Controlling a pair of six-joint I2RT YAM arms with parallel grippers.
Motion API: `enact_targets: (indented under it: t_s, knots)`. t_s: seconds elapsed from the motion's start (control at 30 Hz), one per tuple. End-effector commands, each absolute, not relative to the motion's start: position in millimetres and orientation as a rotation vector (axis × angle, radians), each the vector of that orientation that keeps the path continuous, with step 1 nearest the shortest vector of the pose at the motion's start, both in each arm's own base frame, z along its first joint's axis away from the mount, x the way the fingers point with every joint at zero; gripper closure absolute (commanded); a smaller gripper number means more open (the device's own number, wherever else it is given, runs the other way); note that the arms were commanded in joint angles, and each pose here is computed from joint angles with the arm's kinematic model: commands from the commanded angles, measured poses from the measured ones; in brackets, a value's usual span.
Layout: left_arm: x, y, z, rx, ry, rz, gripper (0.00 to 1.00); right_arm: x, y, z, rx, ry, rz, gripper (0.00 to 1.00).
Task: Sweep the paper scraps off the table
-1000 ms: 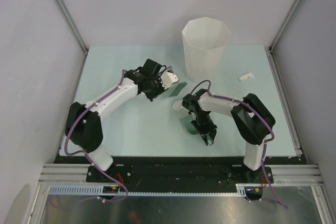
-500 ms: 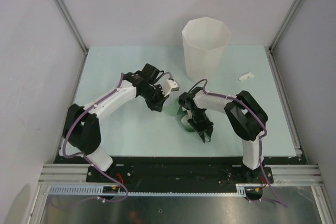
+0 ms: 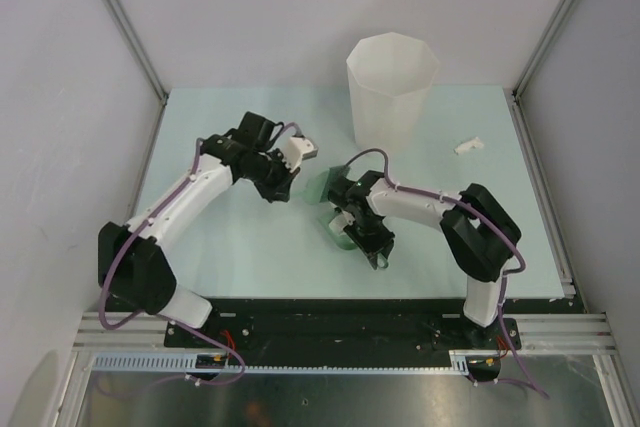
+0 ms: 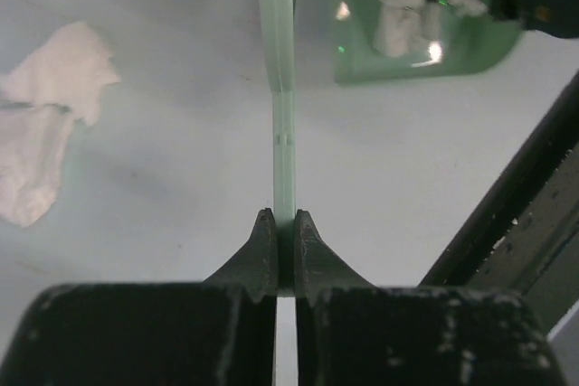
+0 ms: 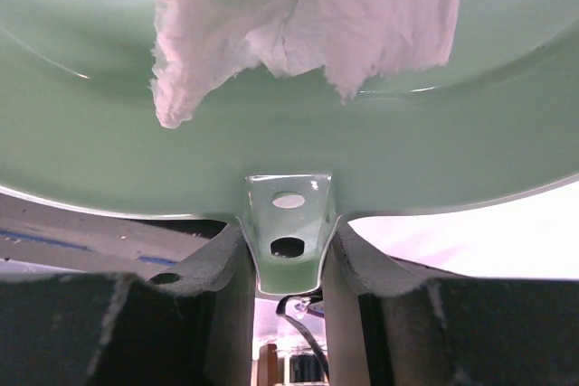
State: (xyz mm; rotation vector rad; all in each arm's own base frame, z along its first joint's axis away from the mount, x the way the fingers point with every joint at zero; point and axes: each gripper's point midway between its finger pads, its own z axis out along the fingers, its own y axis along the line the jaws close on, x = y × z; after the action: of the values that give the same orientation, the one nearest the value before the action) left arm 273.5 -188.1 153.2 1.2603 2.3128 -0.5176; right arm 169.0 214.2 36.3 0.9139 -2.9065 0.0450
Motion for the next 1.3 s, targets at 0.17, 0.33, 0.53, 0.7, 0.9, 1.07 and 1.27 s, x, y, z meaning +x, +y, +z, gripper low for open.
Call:
enact_targets:
  t_s: [0.17,0.33,0.53,0.7,0.9,1.07,1.27]
  knots:
    - [298.7,-156.7,224.3,1.082,2.160,-0.362,1.00,168.6,208.7,81.7,0.903,-3.036,0.059,1.00]
    - [301.5,-148.1,235.5,1.045,2.142,-0.327,1.00,167.1,200.4,106.0,0.896,-3.082,0.071,1.00]
    - [303.3,-146.9,244.0,1.023,2.129,-0.313,1.00,181.9,190.3,147.9,0.904,-3.154,0.114,1.00]
    - [301.5,-140.0,238.3,1.016,2.148,-0.277,1.00,214.9,193.4,199.5,0.908,-3.268,0.125,1.00]
    - [300.6,-133.9,236.0,1.017,2.151,-0.245,1.00,259.7,191.0,235.0,0.913,-3.353,0.157,1.00]
    - [299.0,-134.6,231.6,1.026,2.159,-0.255,1.00,304.4,180.3,259.7,0.808,-3.485,0.149,1.00]
    - [300.5,-135.7,226.9,1.031,2.174,-0.265,1.00,361.2,150.0,315.2,0.601,-3.753,0.288,1.00]
